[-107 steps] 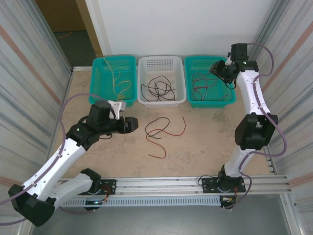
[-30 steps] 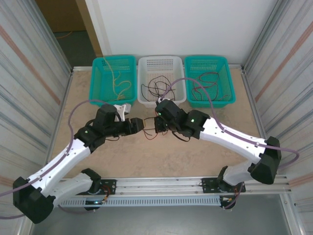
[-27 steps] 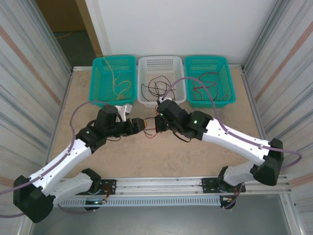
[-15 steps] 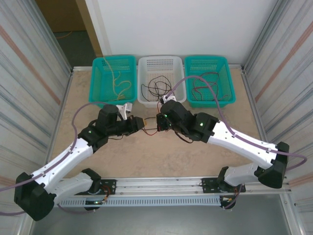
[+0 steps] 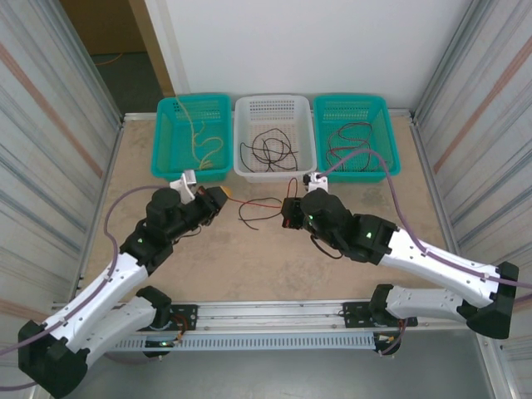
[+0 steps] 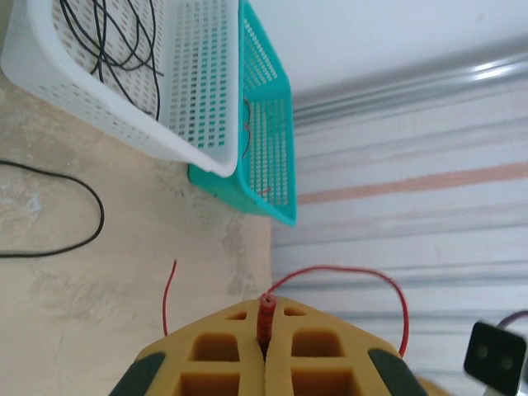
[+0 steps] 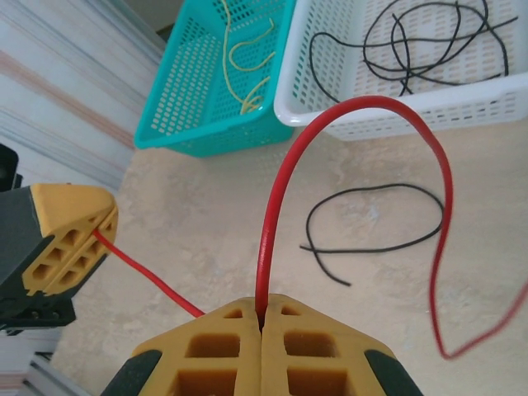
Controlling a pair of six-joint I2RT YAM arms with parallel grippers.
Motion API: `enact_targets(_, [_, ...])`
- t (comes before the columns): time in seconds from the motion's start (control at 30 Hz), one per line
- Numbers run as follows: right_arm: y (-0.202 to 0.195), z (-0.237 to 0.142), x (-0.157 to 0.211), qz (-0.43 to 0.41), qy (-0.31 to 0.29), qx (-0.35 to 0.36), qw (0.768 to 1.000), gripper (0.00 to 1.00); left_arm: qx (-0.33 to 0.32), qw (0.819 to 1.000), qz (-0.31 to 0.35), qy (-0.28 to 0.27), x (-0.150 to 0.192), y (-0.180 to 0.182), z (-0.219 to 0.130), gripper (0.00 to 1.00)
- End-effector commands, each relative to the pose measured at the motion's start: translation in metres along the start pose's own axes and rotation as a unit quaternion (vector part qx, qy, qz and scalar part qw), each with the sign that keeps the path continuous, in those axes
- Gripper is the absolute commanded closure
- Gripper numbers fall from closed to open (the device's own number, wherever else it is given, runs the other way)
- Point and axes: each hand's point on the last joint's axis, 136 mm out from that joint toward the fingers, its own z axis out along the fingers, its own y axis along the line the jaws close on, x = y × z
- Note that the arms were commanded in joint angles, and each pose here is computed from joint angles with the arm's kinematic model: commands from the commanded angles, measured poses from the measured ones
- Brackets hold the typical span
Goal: Untangle the cables
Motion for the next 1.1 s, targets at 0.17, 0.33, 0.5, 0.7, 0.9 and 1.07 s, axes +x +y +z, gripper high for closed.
enact_targets(0.17, [0.009, -0.01, -0.014, 0.017, -0.028, -0.002, 0.999, 1.0, -0.006, 0.995, -0.046, -0.086, -0.029, 0.006, -0.002, 1.0])
enact_targets(0.33, [0.014, -0.028, -0.055, -0.002, -0.045, -0.001, 0.999, 1.0, -0.046, 0.997, -0.033, -0.055, -0.016, 0.024, -0.003, 0.97])
enact_targets(0.5, [0.016, -0.044, -0.097, -0.034, -0.056, 0.011, 0.998, 1.0, -0.079, 0.997, 0.017, -0.013, -0.003, 0.034, -0.006, 0.89])
enact_targets(0.7, [-0.001, -0.056, -0.159, -0.041, -0.067, 0.038, 0.996, 1.0, -0.149, 0.981, 0.118, 0.044, 0.003, 0.04, -0.015, 0.59])
enact_targets(0.9, [-0.043, -0.048, -0.216, -0.037, -0.064, 0.097, 0.993, 1.0, -0.172, 0.963, 0.197, 0.062, 0.0, 0.034, -0.024, 0.51])
enact_targets(1.07, [-0.087, -0.026, -0.251, -0.002, -0.057, 0.122, 0.991, 1.0, -0.184, 0.951, 0.24, 0.069, -0.005, 0.03, -0.029, 0.48])
